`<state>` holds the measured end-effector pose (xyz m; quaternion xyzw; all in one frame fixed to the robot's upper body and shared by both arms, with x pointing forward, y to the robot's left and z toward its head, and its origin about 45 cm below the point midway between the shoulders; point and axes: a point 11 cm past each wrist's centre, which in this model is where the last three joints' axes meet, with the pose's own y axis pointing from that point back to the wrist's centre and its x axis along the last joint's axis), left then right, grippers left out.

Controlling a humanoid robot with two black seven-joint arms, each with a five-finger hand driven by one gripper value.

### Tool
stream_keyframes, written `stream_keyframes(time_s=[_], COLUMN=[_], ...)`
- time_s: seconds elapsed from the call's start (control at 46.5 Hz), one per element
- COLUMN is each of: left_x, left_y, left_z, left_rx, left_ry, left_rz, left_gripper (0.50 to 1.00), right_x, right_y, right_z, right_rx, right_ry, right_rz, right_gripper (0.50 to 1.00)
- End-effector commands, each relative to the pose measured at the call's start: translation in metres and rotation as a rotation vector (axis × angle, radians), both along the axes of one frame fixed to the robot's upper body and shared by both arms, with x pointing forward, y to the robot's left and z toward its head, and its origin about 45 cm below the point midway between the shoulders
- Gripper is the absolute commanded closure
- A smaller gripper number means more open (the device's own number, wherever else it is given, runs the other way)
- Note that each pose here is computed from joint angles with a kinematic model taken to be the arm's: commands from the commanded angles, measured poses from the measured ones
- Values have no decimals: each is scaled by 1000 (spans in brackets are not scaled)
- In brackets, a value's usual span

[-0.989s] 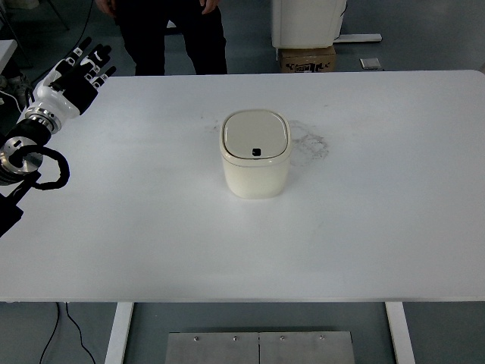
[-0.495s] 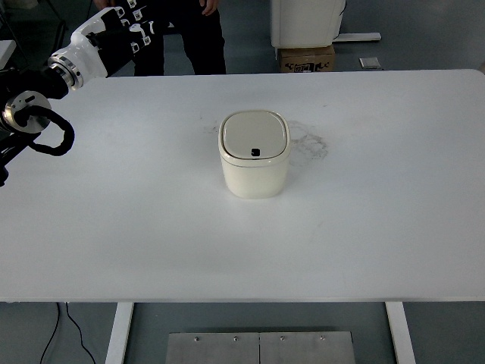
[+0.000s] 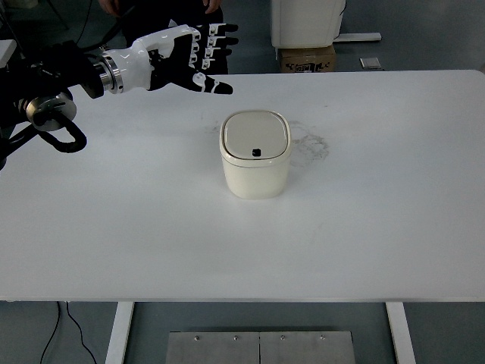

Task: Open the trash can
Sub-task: 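Raise the left hand and reach over toward the cream trash can, then place the left hand fingers on the trash can lid near its button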

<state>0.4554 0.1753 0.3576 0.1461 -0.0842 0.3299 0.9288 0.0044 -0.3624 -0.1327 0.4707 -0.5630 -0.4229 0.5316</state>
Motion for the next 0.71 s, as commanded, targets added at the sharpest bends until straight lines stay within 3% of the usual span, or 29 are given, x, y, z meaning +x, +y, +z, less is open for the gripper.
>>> stream_keyframes(time_s=[0.0,0.28,0.688], left_x=[-9,-23,-30], left_y=[-10,-12,-37], left_z=[-2,-20,-14], left_rx=[101,387,496], left_ry=[-27,-2,-48], left_rz=[-100,-265,-388], left_gripper=[500,500,500], right_x=[0,0,0], right_y=[0,0,0], right_z=[0,0,0], right_rx=[0,0,0], right_ry=[0,2,0], right_rz=[0,0,0], right_gripper=[509,509,509])
